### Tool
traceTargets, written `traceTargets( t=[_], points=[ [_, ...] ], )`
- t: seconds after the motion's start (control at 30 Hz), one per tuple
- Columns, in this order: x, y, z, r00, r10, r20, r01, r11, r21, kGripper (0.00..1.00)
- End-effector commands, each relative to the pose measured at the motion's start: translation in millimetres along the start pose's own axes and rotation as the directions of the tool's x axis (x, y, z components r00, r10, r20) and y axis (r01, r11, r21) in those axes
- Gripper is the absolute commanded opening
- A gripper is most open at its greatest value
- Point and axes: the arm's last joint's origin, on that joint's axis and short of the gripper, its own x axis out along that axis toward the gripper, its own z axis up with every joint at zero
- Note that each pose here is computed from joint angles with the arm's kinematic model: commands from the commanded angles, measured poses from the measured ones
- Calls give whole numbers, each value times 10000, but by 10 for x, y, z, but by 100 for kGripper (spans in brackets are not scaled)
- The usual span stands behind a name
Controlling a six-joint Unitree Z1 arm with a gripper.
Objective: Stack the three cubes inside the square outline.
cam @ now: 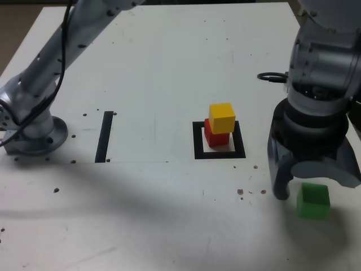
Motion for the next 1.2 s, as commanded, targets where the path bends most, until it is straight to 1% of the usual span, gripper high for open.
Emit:
traceTargets(
  t=[0.0, 0.17, 0.47, 0.67, 0.8, 0.9, 1.0, 1.17],
  points=[
    [24, 12, 22, 10000, -56, -59, 57, 10000, 73, 93],
    [87, 45, 73, 9998, -164, -144, 167, 9996, 232, 89],
    [203, 27, 153, 9995, -264, -181, 271, 9991, 341, 88],
    [269, 27, 161, 9987, -344, -383, 357, 9988, 330, 83],
    [308, 34, 153, 9974, -425, -580, 442, 9986, 290, 75],
    [308, 41, 140, 9970, -422, -649, 440, 9987, 268, 66],
    [294, 48, 132, 9971, -414, -641, 431, 9988, 253, 58],
    [284, 49, 131, 9973, -426, -594, 441, 9987, 239, 49]
  ],
)
